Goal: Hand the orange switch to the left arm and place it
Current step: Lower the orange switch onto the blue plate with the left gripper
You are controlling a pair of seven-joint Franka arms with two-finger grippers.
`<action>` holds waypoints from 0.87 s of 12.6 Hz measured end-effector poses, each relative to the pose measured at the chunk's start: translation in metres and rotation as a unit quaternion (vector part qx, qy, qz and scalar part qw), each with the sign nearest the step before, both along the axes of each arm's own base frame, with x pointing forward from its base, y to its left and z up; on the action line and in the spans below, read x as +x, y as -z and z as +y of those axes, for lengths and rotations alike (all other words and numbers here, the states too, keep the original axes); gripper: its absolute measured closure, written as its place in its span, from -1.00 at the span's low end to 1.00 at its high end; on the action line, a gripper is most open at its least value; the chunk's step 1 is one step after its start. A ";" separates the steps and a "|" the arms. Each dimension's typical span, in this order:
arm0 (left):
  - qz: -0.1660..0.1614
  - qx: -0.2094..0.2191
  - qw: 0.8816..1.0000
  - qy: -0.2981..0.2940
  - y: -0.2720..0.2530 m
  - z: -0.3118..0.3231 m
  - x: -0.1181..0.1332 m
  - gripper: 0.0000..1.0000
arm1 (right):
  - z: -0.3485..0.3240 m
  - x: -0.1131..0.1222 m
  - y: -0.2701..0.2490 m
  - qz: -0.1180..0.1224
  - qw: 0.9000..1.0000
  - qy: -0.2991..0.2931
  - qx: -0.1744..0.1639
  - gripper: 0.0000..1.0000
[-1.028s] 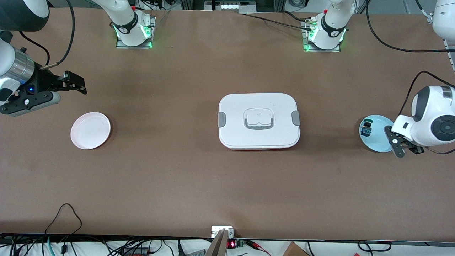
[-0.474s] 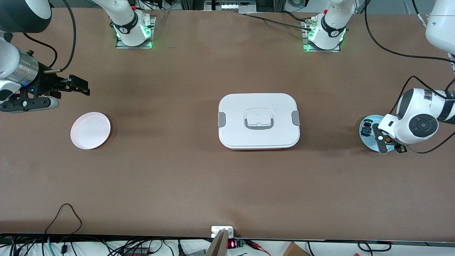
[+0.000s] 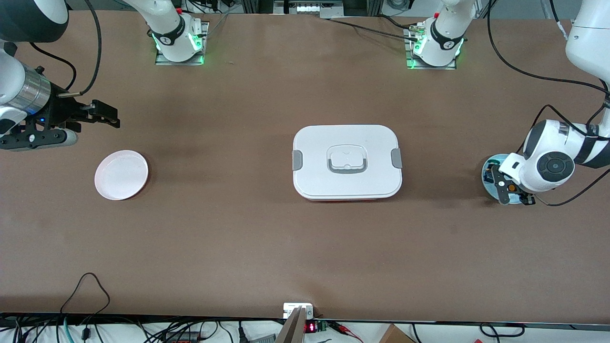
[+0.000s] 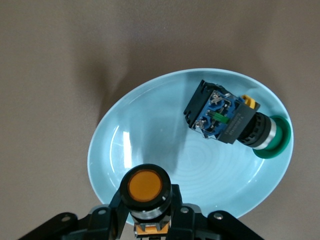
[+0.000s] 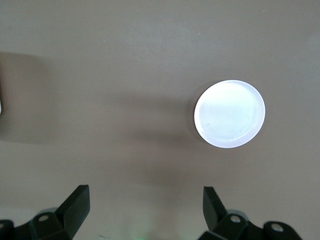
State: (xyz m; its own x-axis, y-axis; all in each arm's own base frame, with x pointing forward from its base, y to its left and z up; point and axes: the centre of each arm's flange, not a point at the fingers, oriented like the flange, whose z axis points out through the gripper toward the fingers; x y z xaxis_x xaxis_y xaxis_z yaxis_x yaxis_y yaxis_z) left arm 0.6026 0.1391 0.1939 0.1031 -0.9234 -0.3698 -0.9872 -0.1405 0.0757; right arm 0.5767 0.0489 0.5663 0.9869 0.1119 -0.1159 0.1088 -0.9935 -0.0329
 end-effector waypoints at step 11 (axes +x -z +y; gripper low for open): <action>-0.006 0.007 1.000 -0.009 0.018 0.014 -0.004 -0.67 | 0.000 0.001 -0.008 -0.009 1.000 -0.002 -0.004 -1.00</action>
State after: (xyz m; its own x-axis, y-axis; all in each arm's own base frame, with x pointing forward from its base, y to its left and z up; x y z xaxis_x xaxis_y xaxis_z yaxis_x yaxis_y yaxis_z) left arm 0.5989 0.1533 0.1762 0.1245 -0.9159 -0.3817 -0.9854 -0.1593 0.0607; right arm 0.5779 0.0493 0.5740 0.9884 0.1145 -0.0996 0.1127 -0.9934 -0.0234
